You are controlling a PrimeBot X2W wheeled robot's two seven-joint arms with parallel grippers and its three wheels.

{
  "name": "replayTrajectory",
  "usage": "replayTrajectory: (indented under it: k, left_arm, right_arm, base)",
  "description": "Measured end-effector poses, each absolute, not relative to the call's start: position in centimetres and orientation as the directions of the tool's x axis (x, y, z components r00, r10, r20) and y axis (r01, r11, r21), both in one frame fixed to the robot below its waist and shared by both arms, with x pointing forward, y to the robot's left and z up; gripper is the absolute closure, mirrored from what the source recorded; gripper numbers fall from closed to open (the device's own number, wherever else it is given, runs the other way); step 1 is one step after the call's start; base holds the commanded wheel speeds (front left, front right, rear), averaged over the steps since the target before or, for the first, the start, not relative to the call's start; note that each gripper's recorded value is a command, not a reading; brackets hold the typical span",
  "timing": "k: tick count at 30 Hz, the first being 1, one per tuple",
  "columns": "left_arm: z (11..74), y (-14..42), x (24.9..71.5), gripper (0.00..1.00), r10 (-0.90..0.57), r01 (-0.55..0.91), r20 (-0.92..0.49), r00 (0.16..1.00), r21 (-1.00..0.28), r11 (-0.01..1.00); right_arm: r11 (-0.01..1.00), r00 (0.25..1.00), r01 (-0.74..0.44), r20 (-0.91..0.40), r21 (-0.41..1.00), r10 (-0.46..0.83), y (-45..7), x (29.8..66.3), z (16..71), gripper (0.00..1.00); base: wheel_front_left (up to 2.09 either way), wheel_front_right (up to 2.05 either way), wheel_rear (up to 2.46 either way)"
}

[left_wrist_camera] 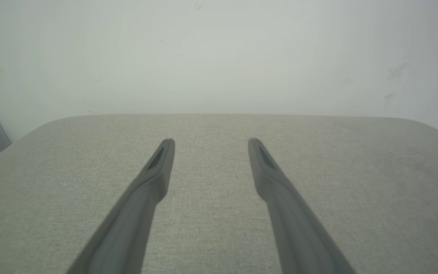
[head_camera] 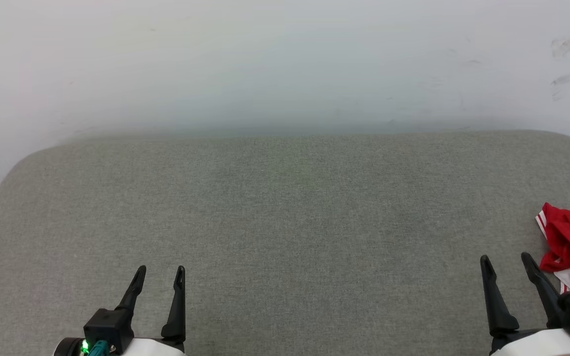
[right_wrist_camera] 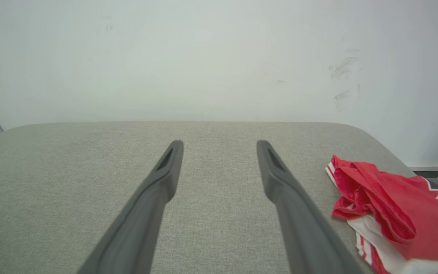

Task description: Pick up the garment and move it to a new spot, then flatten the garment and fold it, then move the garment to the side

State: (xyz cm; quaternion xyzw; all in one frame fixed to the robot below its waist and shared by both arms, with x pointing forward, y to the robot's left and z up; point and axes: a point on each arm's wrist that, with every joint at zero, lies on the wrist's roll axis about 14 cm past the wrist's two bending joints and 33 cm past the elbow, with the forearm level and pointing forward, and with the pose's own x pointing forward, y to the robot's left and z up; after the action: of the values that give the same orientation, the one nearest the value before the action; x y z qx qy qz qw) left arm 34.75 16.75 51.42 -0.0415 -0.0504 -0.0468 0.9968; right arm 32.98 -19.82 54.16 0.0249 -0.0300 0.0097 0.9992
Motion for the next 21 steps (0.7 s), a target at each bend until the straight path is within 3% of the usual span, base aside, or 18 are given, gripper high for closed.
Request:
replayTrajectory:
  k: [18,19,21]
  left_arm:
    - [51.0,16.1,35.1,0.00,-0.118,0.125,0.093,0.989,-0.071,0.990]
    - [50.9,16.1,35.1,1.00,-0.118,0.125,0.089,0.989,-0.072,0.990]
    - [49.9,16.0,34.8,1.00,-0.117,0.121,0.056,0.992,-0.079,0.989]
  right_arm:
    - [0.998,0.998,-0.026,0.067,0.055,0.022,-19.7,32.9,54.5,0.00]
    - [0.998,0.998,-0.026,0.061,0.056,0.022,-19.7,32.9,54.3,1.00]
    - [0.998,0.999,-0.023,0.036,0.059,0.021,-19.7,32.8,53.5,1.00]
  base:
    - [0.00,0.00,0.00]
    - [0.00,0.00,0.00]
    - [0.00,0.00,0.00]
